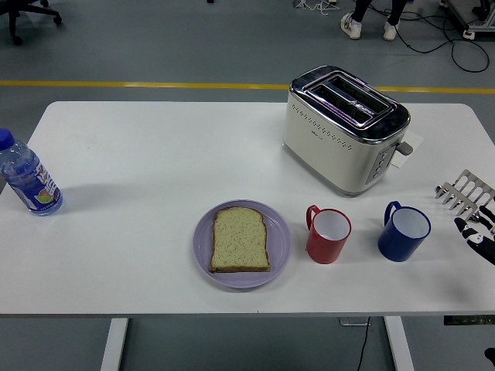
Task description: Pick up the cup,pour liquid into bread,place the cup on the desk
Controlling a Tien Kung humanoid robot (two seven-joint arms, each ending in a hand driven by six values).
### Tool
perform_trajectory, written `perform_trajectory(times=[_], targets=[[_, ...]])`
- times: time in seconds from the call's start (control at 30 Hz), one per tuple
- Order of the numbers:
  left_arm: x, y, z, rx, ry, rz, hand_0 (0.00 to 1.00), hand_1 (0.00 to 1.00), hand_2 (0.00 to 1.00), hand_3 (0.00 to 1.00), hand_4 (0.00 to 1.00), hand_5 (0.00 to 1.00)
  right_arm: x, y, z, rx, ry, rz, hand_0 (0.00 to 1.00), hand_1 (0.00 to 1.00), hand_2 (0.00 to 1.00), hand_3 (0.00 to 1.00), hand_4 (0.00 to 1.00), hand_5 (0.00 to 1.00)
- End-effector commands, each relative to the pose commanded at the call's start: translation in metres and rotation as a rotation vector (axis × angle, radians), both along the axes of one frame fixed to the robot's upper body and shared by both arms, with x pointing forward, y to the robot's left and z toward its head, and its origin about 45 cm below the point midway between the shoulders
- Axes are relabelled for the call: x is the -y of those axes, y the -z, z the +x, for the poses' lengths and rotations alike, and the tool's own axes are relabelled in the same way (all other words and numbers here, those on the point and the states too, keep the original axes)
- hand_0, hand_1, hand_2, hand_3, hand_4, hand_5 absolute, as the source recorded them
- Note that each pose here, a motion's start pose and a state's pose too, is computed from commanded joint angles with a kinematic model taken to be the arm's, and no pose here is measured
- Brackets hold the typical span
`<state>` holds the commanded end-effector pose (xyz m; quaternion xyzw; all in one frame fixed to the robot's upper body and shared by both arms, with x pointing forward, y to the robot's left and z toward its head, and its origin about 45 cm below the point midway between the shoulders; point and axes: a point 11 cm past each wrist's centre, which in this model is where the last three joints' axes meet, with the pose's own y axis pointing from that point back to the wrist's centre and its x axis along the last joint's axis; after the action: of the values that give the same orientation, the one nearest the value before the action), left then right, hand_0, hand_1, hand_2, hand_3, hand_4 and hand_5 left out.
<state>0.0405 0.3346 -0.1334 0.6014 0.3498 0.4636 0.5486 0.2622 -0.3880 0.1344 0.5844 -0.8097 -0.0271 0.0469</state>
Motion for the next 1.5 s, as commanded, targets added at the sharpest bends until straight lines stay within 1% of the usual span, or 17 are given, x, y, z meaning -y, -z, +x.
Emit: perform_trajectory(times=[0.2,0.37,0.4,0.47,0.67,0.77,0.83,0.97,1.03,1.33,1.5], targets=[[0.001,0.000,-0.0011,-0.003,0.003,-0.002,0.635,0.646,0.657,0.554,0.323,0.832,-0.013,0.010,-0.006,-0.017,-0.022,-0.030,0.906,0.865,0.980,0.998,0.952,0.002],[0.002,0.000,-0.0008,-0.002,0.005,-0.003,0.635,0.646,0.657,0.554,0.323,0.832,-0.024,0.018,-0.006,-0.030,-0.045,-0.036,0.906,0.865,0.980,0.998,0.952,0.002],[0.002,0.000,-0.0003,-0.001,0.003,-0.004,0.635,0.646,0.657,0.552,0.324,0.832,-0.026,0.021,-0.005,-0.035,-0.049,-0.037,0.911,0.868,0.983,0.998,0.975,0.003],[0.002,0.000,0.0009,0.002,0.000,-0.005,0.635,0.646,0.657,0.552,0.324,0.832,-0.029,0.023,-0.004,-0.039,-0.055,-0.039,0.911,0.868,0.983,0.998,0.975,0.003],[0.002,0.000,0.0051,0.010,-0.007,-0.005,0.635,0.646,0.657,0.553,0.323,0.833,-0.039,0.026,0.000,-0.051,-0.093,-0.069,0.912,0.870,0.983,0.998,0.977,0.008],[0.001,-0.001,0.0061,0.012,-0.009,-0.004,0.635,0.646,0.657,0.553,0.323,0.833,-0.045,0.028,0.002,-0.056,-0.104,-0.076,0.912,0.870,0.983,0.998,0.977,0.008],[0.001,-0.001,0.0064,0.013,-0.010,-0.004,0.635,0.646,0.657,0.553,0.323,0.834,-0.052,0.031,0.007,-0.053,-0.109,-0.080,0.918,0.873,0.987,0.998,0.977,0.016],[0.002,-0.001,0.0078,0.014,-0.007,-0.005,0.635,0.646,0.657,0.553,0.323,0.834,-0.058,0.031,0.017,-0.045,-0.113,-0.082,0.918,0.873,0.987,0.998,0.977,0.016],[0.002,-0.001,0.0084,0.015,-0.008,-0.005,0.635,0.646,0.656,0.553,0.323,0.834,-0.061,0.032,0.020,-0.044,-0.117,-0.085,0.924,0.874,0.988,0.998,0.982,0.031],[0.001,-0.001,0.0094,0.018,-0.014,-0.005,0.635,0.646,0.657,0.554,0.323,0.834,-0.073,0.042,0.028,-0.051,-0.109,-0.065,0.924,0.872,0.989,0.998,0.984,0.039],[0.001,-0.001,0.0102,0.019,-0.012,-0.004,0.635,0.646,0.657,0.554,0.323,0.834,-0.079,0.043,0.032,-0.053,-0.106,-0.060,0.926,0.871,0.989,0.998,0.981,0.053]])
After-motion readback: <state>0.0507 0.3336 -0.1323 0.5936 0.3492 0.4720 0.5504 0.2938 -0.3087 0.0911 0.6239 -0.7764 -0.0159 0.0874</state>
